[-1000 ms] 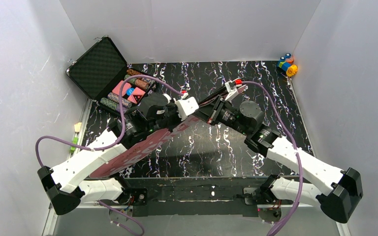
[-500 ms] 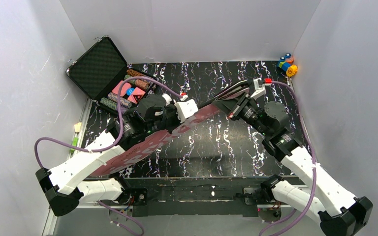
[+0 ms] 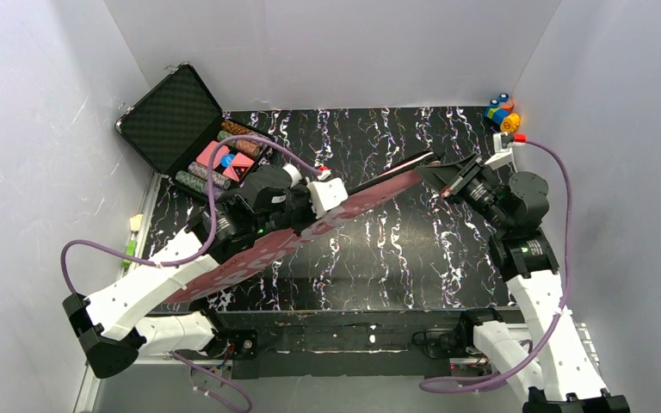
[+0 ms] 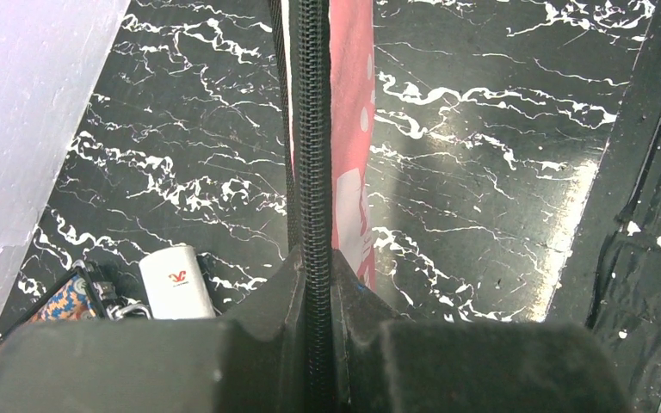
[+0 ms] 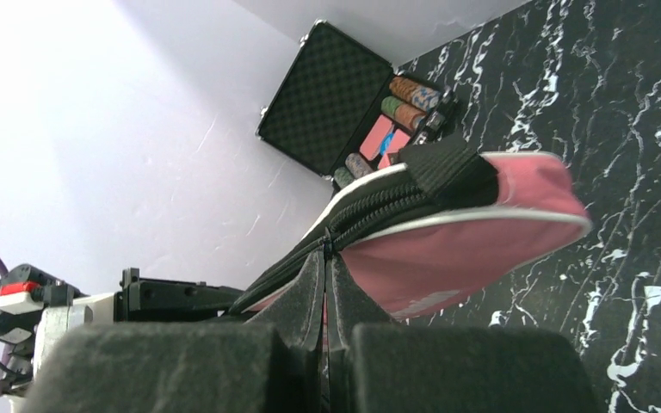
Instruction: Pack up the badminton gear
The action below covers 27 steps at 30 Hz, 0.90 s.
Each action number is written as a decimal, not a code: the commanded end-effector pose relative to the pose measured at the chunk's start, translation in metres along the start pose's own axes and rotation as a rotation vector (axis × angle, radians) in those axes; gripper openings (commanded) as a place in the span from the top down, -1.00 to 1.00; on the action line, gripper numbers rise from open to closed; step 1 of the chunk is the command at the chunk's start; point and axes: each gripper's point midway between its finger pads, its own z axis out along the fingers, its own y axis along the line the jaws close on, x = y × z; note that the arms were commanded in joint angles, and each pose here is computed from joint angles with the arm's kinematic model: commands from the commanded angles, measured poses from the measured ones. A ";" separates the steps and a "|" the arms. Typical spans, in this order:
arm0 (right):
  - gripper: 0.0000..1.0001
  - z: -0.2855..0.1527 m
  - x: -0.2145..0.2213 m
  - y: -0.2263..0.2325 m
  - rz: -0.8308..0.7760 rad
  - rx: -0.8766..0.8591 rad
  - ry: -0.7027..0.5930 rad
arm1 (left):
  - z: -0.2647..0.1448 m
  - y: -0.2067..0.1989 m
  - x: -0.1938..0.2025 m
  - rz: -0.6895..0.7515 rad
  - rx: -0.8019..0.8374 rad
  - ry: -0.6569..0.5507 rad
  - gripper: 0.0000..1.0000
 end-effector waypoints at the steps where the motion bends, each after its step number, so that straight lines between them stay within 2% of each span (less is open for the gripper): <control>1: 0.97 -0.012 -0.035 -0.008 -0.043 0.064 -0.088 | -0.018 0.009 -0.017 0.031 -0.043 -0.076 1.00; 11: 0.97 -0.023 -0.063 -0.041 -0.045 0.205 -0.151 | -0.015 0.006 -0.013 0.038 -0.031 -0.065 1.00; 19: 0.97 -0.022 -0.063 -0.048 -0.019 0.213 -0.150 | -0.011 0.005 -0.014 0.051 -0.024 -0.060 1.00; 21: 0.80 -0.023 -0.063 -0.048 -0.012 0.218 -0.153 | -0.008 0.004 -0.015 0.056 -0.019 -0.057 1.00; 23: 0.38 -0.027 -0.064 -0.046 -0.004 0.224 -0.170 | -0.004 0.003 -0.019 0.068 -0.012 -0.055 1.00; 24: 0.23 -0.029 -0.066 -0.044 0.000 0.229 -0.188 | -0.001 0.004 -0.021 0.075 -0.013 -0.051 1.00; 27: 0.03 -0.043 -0.077 -0.038 0.013 0.257 -0.274 | 0.016 0.004 -0.028 0.091 0.003 -0.029 1.00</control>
